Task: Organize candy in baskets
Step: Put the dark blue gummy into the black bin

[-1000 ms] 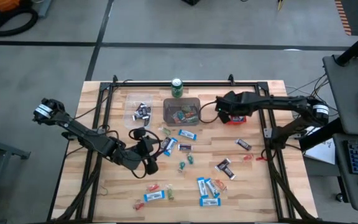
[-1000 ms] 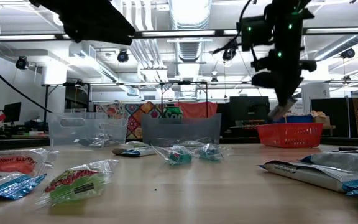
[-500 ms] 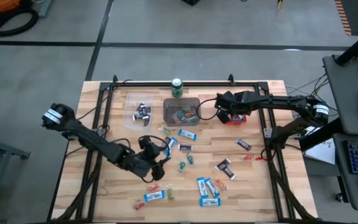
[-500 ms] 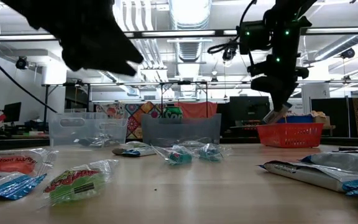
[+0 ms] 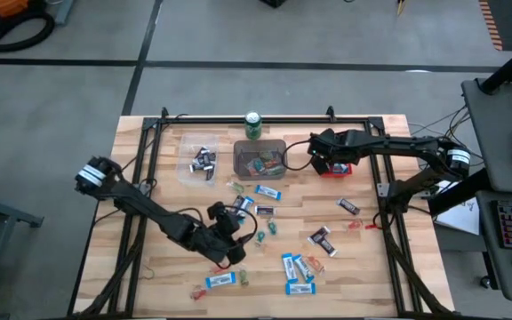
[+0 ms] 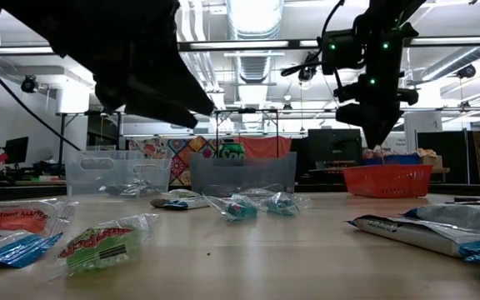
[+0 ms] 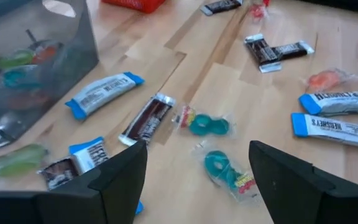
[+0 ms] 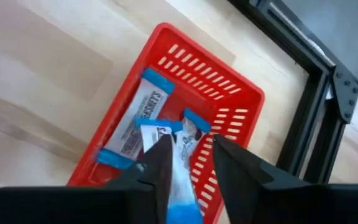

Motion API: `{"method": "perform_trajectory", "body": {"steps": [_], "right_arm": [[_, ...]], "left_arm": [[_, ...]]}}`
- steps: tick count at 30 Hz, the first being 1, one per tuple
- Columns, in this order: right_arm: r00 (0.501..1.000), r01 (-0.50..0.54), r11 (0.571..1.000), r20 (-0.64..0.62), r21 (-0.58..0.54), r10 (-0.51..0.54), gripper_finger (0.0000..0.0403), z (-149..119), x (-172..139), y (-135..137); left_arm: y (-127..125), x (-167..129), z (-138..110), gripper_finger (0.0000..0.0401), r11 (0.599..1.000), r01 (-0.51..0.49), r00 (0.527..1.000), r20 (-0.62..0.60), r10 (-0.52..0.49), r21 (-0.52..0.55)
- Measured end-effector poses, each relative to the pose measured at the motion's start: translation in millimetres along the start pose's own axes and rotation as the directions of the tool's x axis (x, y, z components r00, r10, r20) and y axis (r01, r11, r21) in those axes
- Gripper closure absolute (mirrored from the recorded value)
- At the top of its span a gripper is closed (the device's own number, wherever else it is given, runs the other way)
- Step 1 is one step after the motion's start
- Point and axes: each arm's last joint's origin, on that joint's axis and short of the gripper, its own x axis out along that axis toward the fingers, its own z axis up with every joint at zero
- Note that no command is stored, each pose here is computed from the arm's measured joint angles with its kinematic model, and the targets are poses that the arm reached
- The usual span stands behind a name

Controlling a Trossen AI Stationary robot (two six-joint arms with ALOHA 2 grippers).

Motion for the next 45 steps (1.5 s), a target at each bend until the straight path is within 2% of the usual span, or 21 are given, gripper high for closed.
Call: {"method": "perform_trajectory", "body": {"steps": [5, 18, 23, 29, 38, 40, 45], "right_arm": [[1.0, -0.001, 1.0, 0.002, 0.007, 0.001, 0.0257, -0.1, -0.4, 0.3], [0.999, -0.033, 0.999, 0.026, -0.025, 0.034, 0.0255, -5.3, -7.9, 10.7], [0.999, -0.042, 0.999, 0.029, -0.028, 0.042, 0.0255, -7.3, -9.8, 13.8], [0.998, -0.049, 0.998, 0.036, -0.034, 0.051, 0.0255, -8.7, -11.5, 16.5], [0.998, -0.053, 0.998, 0.041, -0.032, 0.054, 0.0255, -8.9, -11.0, 17.2], [0.998, -0.053, 0.998, 0.042, -0.031, 0.055, 0.0255, -8.8, -10.9, 17.3], [0.997, -0.057, 0.998, 0.047, -0.028, 0.059, 0.0255, -8.3, -10.9, 17.7]], "left_arm": [[-7.5, 12.4, -9.5, 0.0136, 1.0, -0.02, 1.0, -0.023, 0.02, -0.01], [-33.0, 58.4, -38.9, 0.0137, 0.997, -0.064, 0.994, -0.087, 0.068, 0.048], [-41.3, 72.0, -48.4, 0.0154, 0.997, -0.056, 0.991, -0.121, 0.062, 0.059], [-44.7, 75.1, -48.6, 0.0214, 0.995, -0.074, 0.99, -0.119, 0.082, 0.068], [-36.6, 61.1, -37.0, 0.0378, 0.984, -0.107, 0.977, -0.17, 0.13, 0.14], [-34.4, 53.7, -28.8, 0.0393, 0.982, -0.109, 0.976, -0.17, 0.135, 0.153], [-24.0, 26.3, 2.2, 0.0384, 0.961, -0.163, 0.976, -0.105, 0.19, 0.222]]}}
